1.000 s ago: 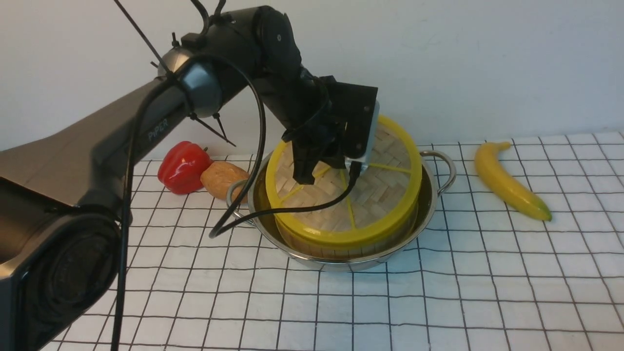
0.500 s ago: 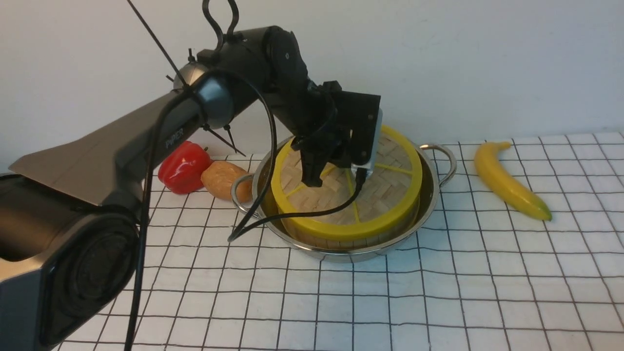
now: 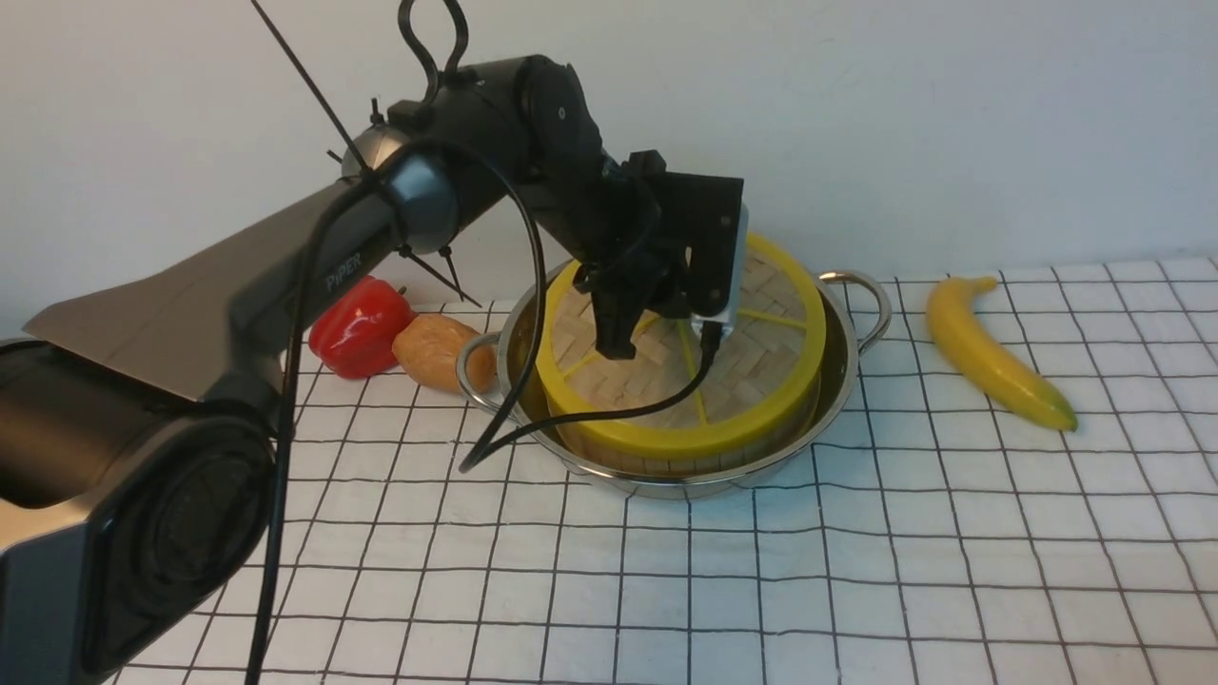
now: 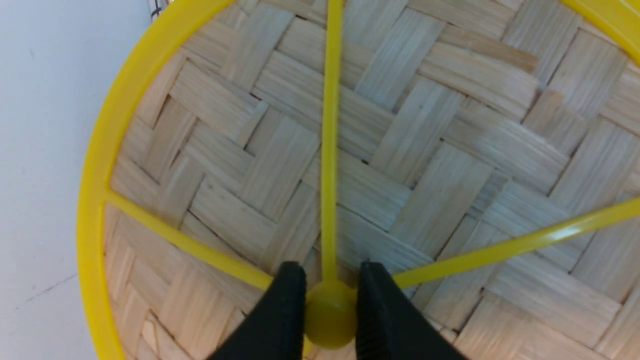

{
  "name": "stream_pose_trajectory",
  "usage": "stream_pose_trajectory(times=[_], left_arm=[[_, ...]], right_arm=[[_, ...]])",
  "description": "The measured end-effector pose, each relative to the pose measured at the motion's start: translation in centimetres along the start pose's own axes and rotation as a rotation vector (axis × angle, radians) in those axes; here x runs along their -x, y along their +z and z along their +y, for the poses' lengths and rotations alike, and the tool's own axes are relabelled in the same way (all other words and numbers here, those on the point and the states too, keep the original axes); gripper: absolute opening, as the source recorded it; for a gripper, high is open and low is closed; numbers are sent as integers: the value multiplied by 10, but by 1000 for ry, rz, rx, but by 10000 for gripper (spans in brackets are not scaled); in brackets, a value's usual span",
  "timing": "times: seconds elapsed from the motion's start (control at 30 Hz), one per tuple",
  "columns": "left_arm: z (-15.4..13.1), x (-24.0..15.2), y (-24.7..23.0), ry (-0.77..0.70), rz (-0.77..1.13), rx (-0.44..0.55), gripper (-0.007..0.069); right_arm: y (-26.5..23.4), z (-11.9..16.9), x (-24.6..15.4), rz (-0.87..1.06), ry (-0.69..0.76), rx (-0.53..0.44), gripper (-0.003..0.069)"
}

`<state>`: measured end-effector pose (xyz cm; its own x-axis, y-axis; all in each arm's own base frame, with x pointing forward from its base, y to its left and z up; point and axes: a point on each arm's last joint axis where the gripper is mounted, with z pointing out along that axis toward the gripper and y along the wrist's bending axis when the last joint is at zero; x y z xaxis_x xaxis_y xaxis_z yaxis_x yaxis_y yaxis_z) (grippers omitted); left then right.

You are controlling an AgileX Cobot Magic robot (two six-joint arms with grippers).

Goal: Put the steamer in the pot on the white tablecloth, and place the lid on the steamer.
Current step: 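Place the yellow bamboo steamer lid onto the steamer in the pot with the left gripper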

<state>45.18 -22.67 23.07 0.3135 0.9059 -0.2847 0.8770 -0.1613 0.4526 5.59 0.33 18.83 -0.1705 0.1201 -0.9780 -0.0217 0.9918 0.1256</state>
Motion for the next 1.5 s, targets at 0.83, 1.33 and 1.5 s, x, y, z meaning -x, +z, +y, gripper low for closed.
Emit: stream_pose_trajectory(times=[0.83, 1.33, 1.5], left_arm=[[9, 4, -14, -14, -3, 37, 116], [5, 9, -37, -61, -1, -17, 116], [4, 9, -37, -67, 0, -24, 116]], right_arm=[[0, 0, 0, 0, 0, 0, 240], [0, 0, 0, 0, 0, 0, 240], [0, 0, 0, 0, 0, 0, 240]])
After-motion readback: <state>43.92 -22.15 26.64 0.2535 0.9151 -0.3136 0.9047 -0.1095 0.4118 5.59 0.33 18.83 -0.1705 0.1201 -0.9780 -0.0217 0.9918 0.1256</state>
